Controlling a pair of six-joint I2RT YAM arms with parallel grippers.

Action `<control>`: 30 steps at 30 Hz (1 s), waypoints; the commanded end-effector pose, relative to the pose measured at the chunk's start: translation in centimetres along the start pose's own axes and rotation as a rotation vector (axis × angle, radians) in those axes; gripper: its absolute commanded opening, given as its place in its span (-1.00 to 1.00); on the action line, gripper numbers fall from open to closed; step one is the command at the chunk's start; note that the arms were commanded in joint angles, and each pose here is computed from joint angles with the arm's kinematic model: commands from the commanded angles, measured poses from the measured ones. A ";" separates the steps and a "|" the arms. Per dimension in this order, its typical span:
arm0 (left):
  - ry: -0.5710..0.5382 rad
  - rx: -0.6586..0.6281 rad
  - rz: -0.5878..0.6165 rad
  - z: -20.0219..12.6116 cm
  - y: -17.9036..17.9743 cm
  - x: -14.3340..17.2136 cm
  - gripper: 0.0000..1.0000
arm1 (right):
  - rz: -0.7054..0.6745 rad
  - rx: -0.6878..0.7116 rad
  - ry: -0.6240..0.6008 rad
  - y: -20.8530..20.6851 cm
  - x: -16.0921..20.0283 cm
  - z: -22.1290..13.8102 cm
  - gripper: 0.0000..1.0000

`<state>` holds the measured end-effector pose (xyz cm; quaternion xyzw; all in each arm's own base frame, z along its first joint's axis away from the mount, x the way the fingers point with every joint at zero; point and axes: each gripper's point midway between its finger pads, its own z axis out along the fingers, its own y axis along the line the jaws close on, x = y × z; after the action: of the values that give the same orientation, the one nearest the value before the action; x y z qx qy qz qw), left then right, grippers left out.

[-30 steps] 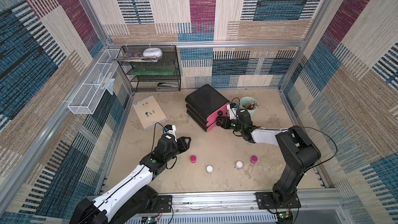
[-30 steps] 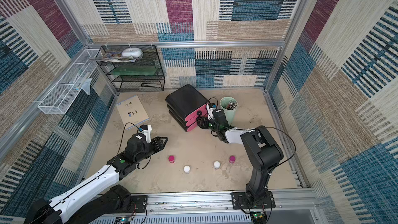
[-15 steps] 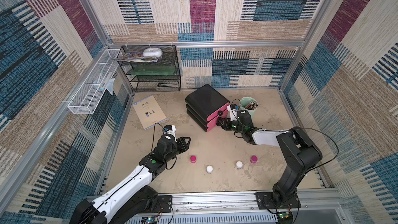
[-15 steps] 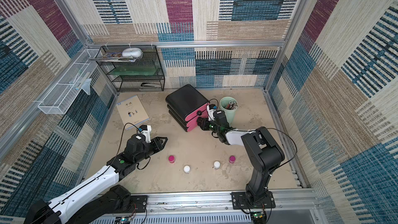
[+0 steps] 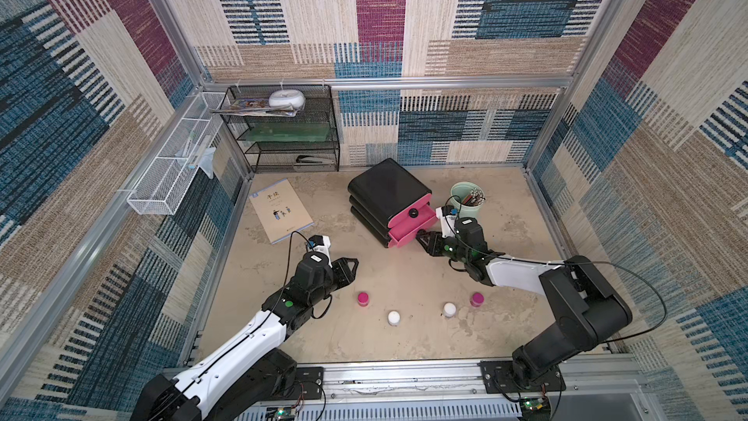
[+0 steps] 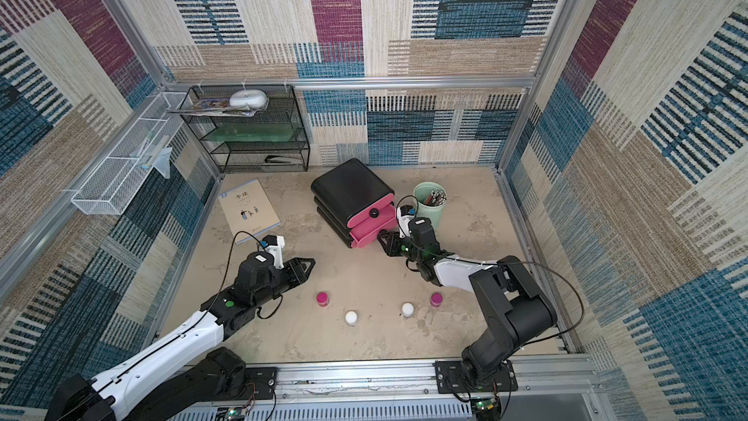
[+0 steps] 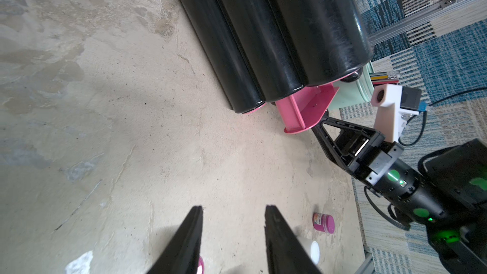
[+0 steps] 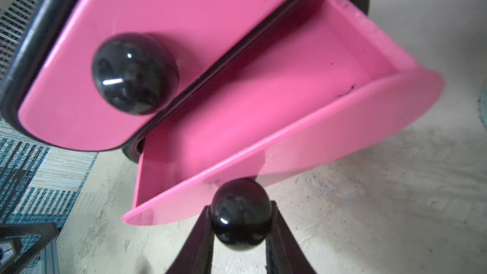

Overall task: Put the paint cans in the drawer according to color
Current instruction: Open the drawer in the storage box.

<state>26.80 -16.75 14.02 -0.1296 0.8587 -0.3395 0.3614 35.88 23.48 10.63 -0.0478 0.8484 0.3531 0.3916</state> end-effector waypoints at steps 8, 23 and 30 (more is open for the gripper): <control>0.011 -0.029 0.013 -0.6 0.8 0.5 -0.13 | -0.025 0.003 -0.010 0.0 0.6 -1.4 -0.49; 0.130 -0.068 0.046 -1.9 2.5 3.5 0.08 | -0.030 0.002 -0.036 1.3 -0.5 -3.9 0.33; 0.320 -0.150 0.152 -3.6 3.9 7.5 0.33 | 0.013 0.093 -0.064 0.5 0.8 -9.2 0.38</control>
<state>21.16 -16.12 10.81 -0.0719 0.9113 -0.2976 0.2753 30.80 19.86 16.19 -0.0416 0.8273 0.3453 0.4413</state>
